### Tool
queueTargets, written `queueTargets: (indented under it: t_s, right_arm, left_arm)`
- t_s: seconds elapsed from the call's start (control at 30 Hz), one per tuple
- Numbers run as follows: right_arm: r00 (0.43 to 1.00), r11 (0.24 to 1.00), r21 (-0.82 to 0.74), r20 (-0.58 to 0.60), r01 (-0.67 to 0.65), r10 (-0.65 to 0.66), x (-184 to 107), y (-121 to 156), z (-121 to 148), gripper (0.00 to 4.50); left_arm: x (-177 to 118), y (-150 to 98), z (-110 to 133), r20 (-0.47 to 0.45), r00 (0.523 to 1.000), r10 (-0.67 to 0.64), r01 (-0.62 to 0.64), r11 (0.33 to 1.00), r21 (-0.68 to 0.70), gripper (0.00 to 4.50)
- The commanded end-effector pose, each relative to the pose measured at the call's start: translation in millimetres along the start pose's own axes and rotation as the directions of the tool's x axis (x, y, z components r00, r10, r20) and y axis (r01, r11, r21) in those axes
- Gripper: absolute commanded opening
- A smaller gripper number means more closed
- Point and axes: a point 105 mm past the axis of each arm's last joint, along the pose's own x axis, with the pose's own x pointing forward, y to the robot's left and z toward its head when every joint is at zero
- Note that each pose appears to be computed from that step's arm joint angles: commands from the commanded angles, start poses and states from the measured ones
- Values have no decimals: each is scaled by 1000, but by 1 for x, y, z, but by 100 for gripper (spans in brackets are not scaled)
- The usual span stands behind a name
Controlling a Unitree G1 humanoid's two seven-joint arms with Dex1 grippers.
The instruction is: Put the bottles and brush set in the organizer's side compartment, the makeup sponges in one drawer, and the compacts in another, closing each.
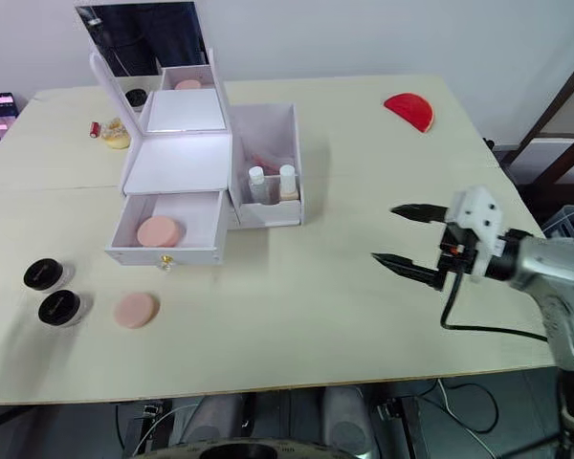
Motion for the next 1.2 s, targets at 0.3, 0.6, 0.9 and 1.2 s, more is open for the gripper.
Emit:
queueTargets:
  t_s: [0.3, 0.6, 0.9, 1.2]
  right_arm:
    - [956, 969, -121, 178, -215, 234, 75, 37, 52, 450]
    - [952, 965, -109, 171, -240, 256, 89, 43, 48, 450]
    - [955, 967, -109, 163, -232, 248, 91, 42, 47, 450]
    - [957, 968, -114, 159, -224, 241, 89, 42, 50, 450]
  left_arm:
    - [59, -85, -1, 125, 992, 7, -17, 997, 74, 446]
    - [95, -103, -17, 119, 988, 101, -117, 984, 136, 446]
    - [124, -103, -28, 115, 987, 114, -129, 983, 134, 446]
    - [137, -107, -42, 82, 993, 89, -95, 993, 72, 446]
